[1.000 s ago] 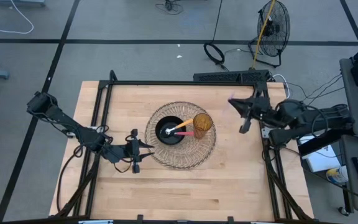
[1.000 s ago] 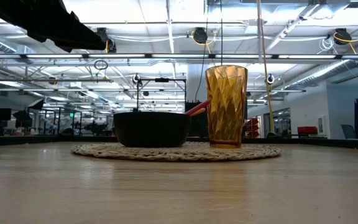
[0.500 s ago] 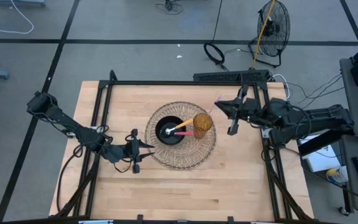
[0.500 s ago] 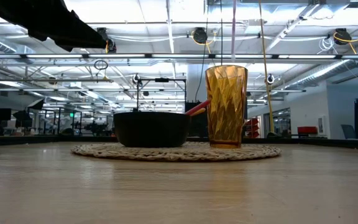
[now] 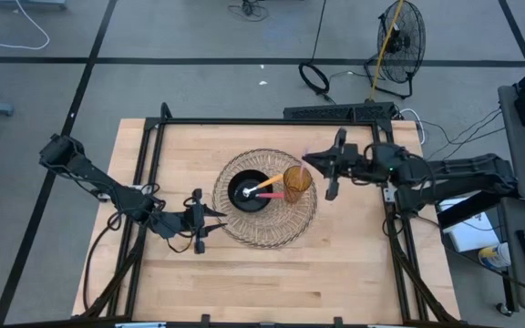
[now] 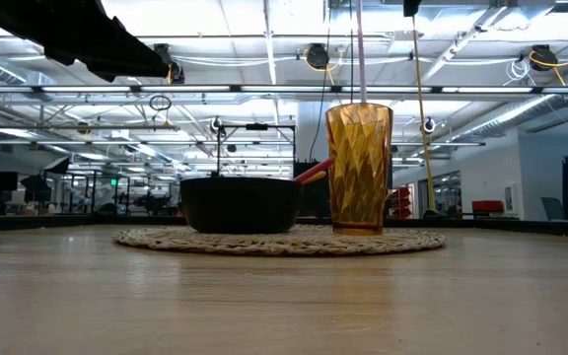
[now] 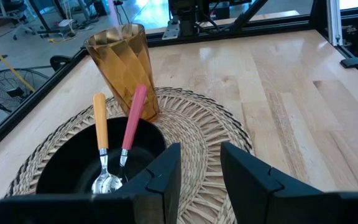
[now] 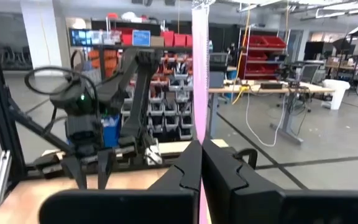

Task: Pick & Place Utensil
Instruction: Put the purple straw into the yellow glass, then return to Home Position

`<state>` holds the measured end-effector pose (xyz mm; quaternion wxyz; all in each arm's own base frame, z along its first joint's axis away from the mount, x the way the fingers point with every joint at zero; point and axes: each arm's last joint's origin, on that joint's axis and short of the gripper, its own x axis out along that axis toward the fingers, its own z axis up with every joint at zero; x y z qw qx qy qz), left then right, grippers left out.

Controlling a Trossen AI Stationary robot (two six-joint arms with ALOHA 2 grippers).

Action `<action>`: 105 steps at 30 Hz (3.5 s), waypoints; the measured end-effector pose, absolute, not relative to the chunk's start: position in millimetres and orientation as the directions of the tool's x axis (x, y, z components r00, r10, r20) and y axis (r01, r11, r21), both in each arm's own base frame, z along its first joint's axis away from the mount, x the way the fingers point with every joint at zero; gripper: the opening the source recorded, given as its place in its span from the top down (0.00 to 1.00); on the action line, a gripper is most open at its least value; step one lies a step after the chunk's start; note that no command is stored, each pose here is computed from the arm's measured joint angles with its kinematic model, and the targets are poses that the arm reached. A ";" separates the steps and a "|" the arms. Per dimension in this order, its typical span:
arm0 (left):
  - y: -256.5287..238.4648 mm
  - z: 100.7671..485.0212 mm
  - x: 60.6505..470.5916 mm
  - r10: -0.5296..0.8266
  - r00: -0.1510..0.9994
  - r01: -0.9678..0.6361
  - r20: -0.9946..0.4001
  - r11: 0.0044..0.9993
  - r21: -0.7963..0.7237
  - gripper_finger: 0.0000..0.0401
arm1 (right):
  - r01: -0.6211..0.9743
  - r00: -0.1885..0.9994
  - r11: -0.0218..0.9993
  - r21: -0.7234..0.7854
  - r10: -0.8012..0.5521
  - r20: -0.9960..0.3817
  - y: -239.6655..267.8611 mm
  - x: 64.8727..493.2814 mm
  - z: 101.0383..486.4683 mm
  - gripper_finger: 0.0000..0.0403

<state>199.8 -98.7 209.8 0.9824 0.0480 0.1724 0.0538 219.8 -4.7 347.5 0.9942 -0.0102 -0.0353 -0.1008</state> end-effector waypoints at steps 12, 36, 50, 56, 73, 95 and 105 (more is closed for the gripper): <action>-98.7 209.6 199.7 0.122 0.934 -0.090 -0.336 0.990 0.110 0.70 | 0.209 0.978 0.978 -0.012 -0.209 0.003 -7.1 234.1 308.4 1.00; -99.5 208.6 199.0 0.106 0.931 -0.070 -0.348 0.991 0.114 0.70 | 0.230 0.968 0.964 0.132 -0.241 0.073 -18.9 208.3 251.0 1.00; -99.6 208.6 199.0 0.105 0.931 -0.071 -0.348 0.991 0.109 0.70 | 0.232 0.969 0.963 0.138 -0.242 0.055 -18.9 208.4 249.1 0.97; -99.5 208.6 199.1 0.106 0.932 -0.072 -0.348 0.991 0.109 0.70 | 0.231 0.969 0.961 0.153 -0.242 0.057 -18.9 208.4 249.2 0.92; -99.5 208.7 199.1 0.106 0.932 -0.072 -0.347 0.991 0.110 0.70 | 0.228 0.965 0.966 0.126 -0.241 0.103 -18.8 208.0 253.6 0.68; -81.0 255.6 208.0 0.368 0.929 -0.364 0.040 0.891 0.272 0.70 | 0.016 0.965 1.000 -0.021 -0.010 0.262 -6.0 118.2 305.5 0.60; -35.9 266.3 216.8 0.212 0.973 -0.226 0.088 0.951 0.211 0.70 | 0.021 0.985 0.997 -0.079 -0.007 0.171 -5.0 104.3 296.4 0.60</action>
